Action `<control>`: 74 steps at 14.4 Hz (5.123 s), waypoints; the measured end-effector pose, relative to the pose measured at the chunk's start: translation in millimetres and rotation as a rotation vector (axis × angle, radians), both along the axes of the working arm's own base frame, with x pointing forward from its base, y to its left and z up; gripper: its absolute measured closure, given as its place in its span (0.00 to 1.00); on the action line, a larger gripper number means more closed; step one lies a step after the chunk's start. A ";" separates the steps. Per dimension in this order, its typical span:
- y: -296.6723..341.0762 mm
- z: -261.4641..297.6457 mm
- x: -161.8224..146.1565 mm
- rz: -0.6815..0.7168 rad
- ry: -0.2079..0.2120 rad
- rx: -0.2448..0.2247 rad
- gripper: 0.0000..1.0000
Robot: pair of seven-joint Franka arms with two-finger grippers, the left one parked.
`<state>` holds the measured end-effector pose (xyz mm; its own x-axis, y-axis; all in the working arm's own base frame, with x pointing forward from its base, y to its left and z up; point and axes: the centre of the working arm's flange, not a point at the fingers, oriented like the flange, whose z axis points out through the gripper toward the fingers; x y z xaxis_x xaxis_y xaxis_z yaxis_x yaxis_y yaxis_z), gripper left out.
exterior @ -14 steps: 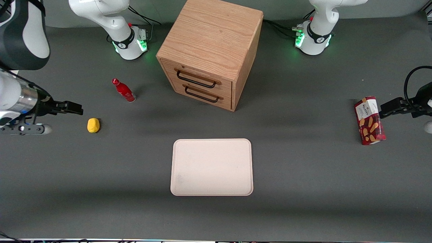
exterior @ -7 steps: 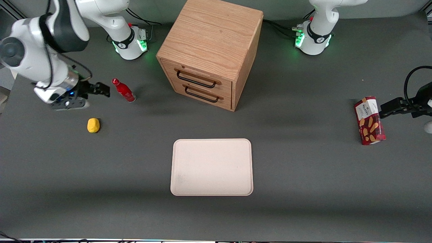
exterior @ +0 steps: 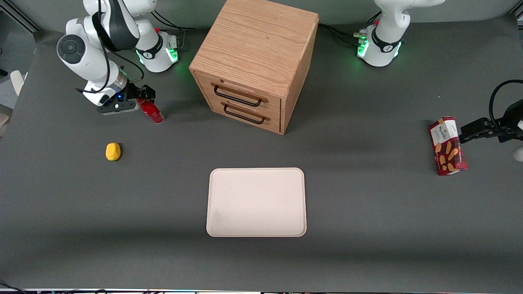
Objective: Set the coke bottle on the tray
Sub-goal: 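Move the right gripper over the red Coca-Cola bottle lying on the table, then lower the right gripper around the bottle's body and close it, then lift the bottle and carry it toward the white tray's edge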
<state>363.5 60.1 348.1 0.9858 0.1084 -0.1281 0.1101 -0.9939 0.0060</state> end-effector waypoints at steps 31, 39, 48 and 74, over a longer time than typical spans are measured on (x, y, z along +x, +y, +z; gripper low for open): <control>-5.6 -27.8 -19.4 0.013 0.018 -0.021 0.68; -1.0 5.0 16.3 0.026 -0.014 -0.033 0.68; 19.3 145.4 176.5 0.016 -0.013 -0.065 0.68; 231.4 -5.0 369.5 0.088 -0.236 0.161 0.68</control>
<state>733.0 291.5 343.1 0.9722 0.1951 0.1295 0.2102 -0.9708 -0.1153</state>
